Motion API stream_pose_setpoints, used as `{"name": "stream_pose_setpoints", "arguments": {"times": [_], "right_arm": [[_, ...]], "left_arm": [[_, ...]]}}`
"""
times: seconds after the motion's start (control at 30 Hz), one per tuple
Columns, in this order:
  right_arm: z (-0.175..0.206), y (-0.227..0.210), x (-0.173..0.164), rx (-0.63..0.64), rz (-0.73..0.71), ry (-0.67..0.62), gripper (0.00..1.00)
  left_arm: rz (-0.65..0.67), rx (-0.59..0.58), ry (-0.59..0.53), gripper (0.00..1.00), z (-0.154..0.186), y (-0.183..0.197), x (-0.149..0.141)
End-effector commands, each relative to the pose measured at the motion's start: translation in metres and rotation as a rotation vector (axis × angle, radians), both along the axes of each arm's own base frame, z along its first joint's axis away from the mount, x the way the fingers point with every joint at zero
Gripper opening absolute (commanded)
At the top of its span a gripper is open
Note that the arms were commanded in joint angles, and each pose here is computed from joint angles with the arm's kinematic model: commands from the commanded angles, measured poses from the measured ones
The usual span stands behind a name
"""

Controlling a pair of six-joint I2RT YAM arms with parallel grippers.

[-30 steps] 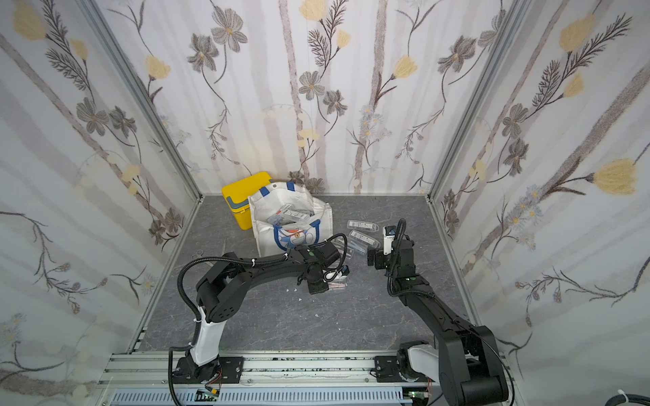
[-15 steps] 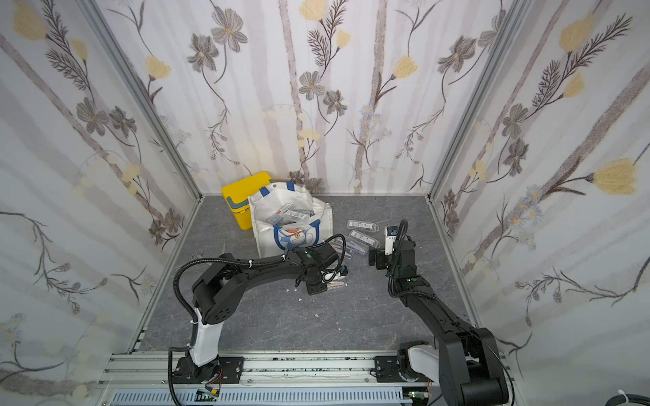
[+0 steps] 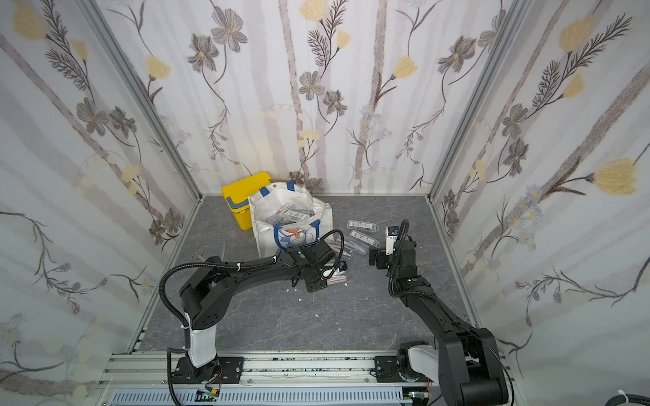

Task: Put the compass set into the canvas bag
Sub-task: Pick up the compass set at the center of the board, then place the compass set in the canvas bag.

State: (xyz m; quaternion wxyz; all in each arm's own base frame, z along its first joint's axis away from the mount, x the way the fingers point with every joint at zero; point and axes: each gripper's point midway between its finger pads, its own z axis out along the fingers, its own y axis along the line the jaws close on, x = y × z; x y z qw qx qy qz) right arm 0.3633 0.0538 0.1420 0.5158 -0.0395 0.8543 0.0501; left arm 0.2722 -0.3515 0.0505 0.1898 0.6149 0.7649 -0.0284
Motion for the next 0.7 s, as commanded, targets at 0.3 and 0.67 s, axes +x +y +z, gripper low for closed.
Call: {"name": "stream_pose_setpoints", "arguments": {"times": [0.3,0.67], "right_arm": [[0.007,-0.002,0.004,0.024,-0.011,-0.032,0.99],[0.004,-0.002,0.003,0.027,-0.013,-0.028,1.00]], "left_arm": [[0.064,-0.226,-0.184,0.39,0.080,-0.012,0.043],[0.079,-0.332,-0.340,0.38,0.162,0.003,0.084]]}}
